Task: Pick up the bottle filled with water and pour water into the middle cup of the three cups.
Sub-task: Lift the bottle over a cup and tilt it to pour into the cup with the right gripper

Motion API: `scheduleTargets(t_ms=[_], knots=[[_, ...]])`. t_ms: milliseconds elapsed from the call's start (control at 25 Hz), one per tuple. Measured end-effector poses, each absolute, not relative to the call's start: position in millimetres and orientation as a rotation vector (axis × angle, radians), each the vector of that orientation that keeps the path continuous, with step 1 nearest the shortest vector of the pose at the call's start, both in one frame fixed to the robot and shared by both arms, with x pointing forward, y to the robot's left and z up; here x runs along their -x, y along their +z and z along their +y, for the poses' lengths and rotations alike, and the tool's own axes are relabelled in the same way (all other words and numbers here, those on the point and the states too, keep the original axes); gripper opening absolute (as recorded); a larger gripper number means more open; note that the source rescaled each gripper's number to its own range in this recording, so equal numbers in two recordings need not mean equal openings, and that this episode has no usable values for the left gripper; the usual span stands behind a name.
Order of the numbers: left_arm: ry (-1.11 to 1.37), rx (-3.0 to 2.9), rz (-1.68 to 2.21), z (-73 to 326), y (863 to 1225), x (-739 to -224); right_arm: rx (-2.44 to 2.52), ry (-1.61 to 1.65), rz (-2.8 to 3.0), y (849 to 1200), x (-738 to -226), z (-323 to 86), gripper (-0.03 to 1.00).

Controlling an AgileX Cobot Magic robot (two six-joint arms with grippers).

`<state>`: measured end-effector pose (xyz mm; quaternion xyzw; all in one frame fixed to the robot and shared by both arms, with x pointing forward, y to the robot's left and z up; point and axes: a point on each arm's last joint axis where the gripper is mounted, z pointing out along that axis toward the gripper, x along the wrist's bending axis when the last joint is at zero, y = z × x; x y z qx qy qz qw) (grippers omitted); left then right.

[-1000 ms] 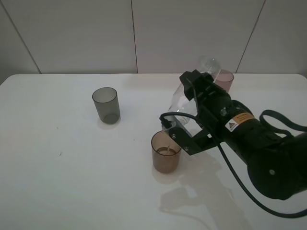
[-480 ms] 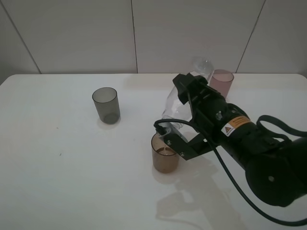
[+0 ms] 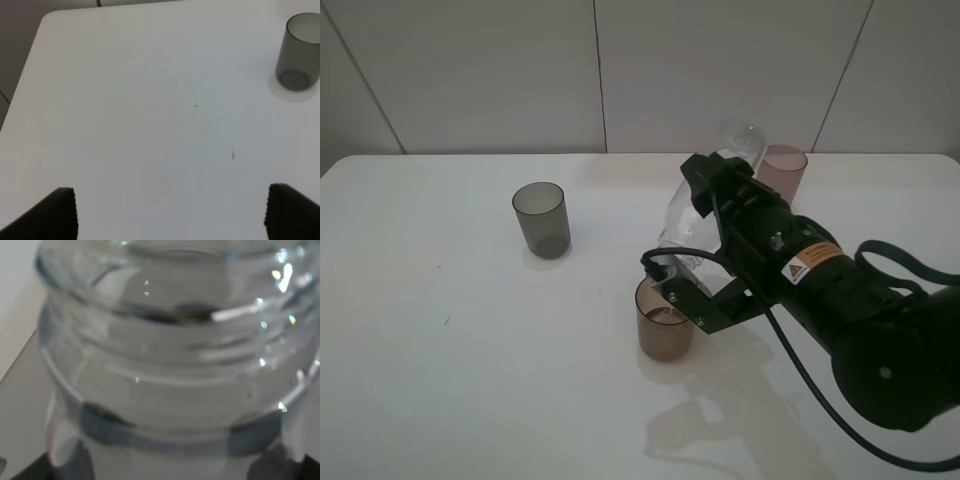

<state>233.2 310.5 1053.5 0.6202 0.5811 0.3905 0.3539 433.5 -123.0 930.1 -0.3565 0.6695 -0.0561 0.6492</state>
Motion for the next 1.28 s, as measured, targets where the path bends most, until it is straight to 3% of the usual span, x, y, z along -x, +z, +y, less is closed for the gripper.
scheduleTargets(t_ms=[880,1280], knots=[[1.01,-1.603,1.502,310.5,1053.5,-233.2,0.658,0.036,1.723,922.3,-431.8,-125.0,0.0],[1.01,-1.603,1.502,310.5,1053.5,-233.2,0.253,0.351,1.948,953.6,-444.8,-130.2,0.0]])
